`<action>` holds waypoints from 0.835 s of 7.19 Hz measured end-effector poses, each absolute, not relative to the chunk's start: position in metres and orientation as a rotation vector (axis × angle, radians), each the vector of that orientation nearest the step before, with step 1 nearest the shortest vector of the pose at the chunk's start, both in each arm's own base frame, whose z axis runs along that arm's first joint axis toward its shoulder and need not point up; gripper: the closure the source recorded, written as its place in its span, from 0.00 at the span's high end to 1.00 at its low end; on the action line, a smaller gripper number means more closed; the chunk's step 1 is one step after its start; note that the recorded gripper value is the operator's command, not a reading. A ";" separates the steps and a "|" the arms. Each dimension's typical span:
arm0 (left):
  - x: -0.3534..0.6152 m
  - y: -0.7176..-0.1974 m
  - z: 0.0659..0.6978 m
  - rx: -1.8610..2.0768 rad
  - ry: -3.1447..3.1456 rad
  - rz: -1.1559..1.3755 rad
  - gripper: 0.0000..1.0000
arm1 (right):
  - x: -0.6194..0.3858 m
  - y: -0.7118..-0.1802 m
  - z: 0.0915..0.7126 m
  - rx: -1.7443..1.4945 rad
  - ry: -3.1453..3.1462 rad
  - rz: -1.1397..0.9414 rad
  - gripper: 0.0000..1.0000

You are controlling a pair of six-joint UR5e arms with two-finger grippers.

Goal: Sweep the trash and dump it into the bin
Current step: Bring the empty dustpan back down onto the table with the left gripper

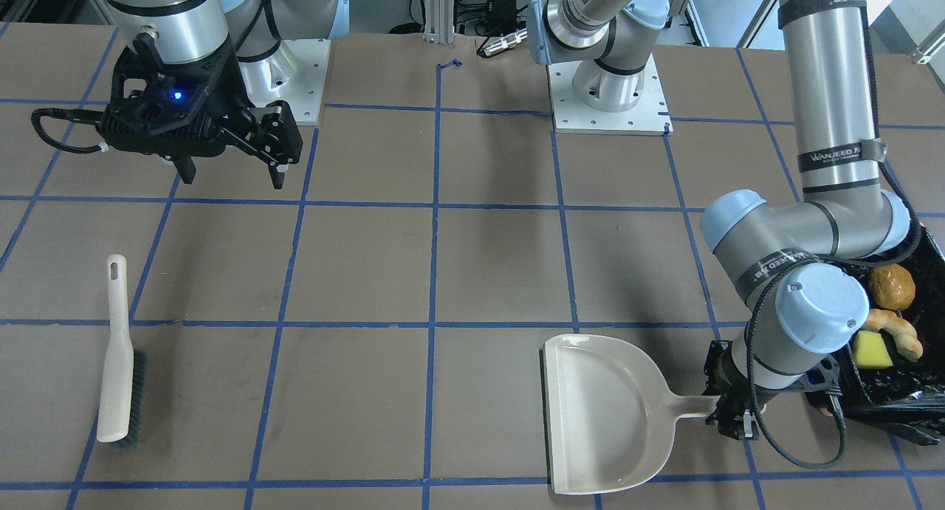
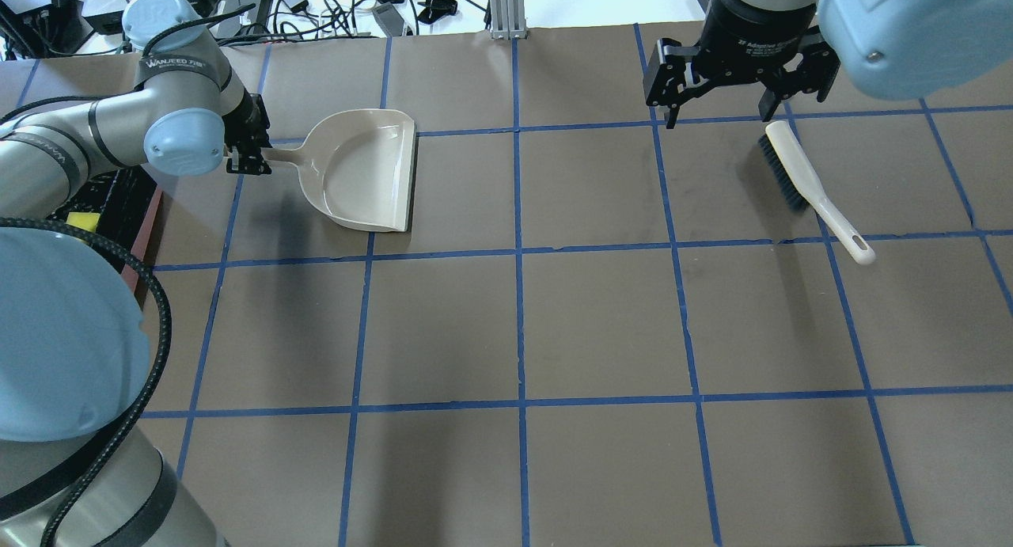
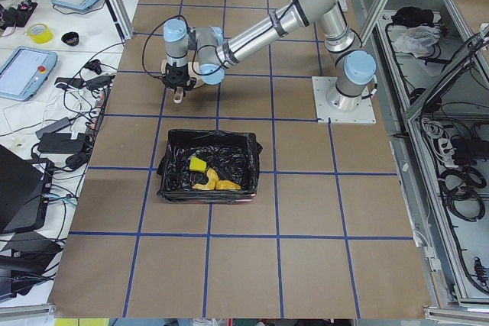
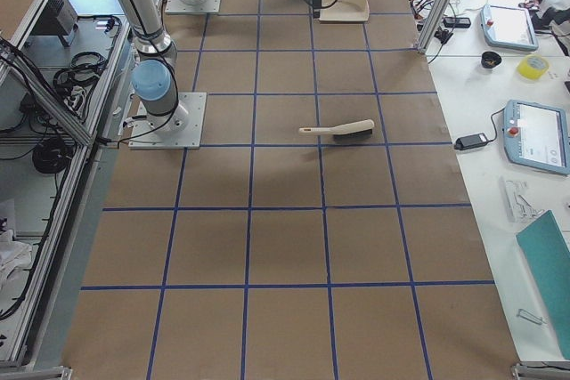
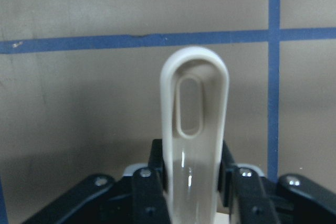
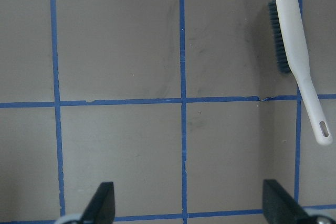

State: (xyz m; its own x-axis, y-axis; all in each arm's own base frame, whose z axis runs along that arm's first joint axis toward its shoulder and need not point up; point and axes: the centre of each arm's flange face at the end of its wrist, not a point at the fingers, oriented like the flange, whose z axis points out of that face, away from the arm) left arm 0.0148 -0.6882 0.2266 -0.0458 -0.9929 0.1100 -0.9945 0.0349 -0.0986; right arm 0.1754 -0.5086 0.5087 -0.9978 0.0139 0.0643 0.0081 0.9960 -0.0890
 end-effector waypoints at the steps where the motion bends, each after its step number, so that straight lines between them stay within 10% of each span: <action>1: 0.015 -0.688 0.226 2.167 -2.248 0.229 0.77 | 0.175 -0.508 0.509 -0.018 -3.073 0.136 1.00; 6: -0.022 -0.679 0.300 1.746 -2.541 0.346 0.92 | 0.176 -0.510 0.505 -0.014 -3.073 0.126 1.00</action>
State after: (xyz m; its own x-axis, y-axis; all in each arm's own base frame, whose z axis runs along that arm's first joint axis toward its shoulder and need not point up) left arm -0.0224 -0.6789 0.2997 -0.3658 -0.9173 0.1574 -0.9259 0.3417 -0.1610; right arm 0.1763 -0.5097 0.5053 -0.9978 0.0118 0.0656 0.0064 0.9966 -0.0822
